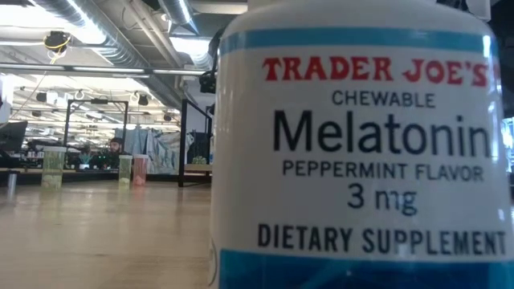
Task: Pick and place medicine bottles onto shelf by color
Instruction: Put the top white pill bottle on the shelf aligned with the other white pill bottle
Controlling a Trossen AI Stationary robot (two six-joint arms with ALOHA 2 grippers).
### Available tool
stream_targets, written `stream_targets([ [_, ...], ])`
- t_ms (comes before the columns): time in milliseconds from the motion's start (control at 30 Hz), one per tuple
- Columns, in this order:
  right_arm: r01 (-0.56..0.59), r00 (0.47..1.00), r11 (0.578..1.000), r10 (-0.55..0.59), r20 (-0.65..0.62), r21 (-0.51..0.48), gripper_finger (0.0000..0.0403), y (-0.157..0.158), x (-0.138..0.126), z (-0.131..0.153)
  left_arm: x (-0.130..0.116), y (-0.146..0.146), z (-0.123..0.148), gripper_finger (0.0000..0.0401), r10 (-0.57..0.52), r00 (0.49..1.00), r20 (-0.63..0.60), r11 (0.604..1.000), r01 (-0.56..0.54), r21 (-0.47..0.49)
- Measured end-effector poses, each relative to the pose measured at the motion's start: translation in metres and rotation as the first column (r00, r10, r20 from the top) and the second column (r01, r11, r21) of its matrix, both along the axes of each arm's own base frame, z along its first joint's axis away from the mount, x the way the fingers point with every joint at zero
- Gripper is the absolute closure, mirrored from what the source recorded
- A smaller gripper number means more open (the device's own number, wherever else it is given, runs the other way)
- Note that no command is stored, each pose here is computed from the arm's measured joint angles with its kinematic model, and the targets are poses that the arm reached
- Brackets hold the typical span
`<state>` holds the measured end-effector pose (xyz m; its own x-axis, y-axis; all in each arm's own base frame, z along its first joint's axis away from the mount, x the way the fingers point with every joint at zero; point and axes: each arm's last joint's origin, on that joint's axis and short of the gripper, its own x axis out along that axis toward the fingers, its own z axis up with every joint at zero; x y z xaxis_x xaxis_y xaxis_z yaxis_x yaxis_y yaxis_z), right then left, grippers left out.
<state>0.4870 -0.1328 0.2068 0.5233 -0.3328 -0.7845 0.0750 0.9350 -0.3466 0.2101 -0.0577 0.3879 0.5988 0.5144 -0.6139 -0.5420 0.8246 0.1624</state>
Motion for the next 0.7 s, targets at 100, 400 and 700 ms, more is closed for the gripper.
stream_targets([
  [100, -0.002, 1.0, 1.0, 0.002, -0.006, 0.008, 0.0396, 0.0, -0.001, 0.0, 0.0, 0.0, 0.0, 0.0138, 0.0, 1.0, 0.0, 1.0, 0.0, 0.0],
  [400, -0.012, 0.997, 0.999, 0.015, -0.077, 0.03, 0.0398, 0.014, -0.003, -0.005, 0.0, 0.0, 0.0, 0.0138, 0.0, 1.0, 0.0, 1.0, 0.0, 0.0],
  [700, 0.002, 0.999, 1.0, -0.002, -0.043, 0.006, 0.0399, 0.004, -0.002, -0.002, 0.0, 0.0, 0.0, 0.0138, 0.0, 1.0, 0.0, 1.0, 0.0, 0.0],
])
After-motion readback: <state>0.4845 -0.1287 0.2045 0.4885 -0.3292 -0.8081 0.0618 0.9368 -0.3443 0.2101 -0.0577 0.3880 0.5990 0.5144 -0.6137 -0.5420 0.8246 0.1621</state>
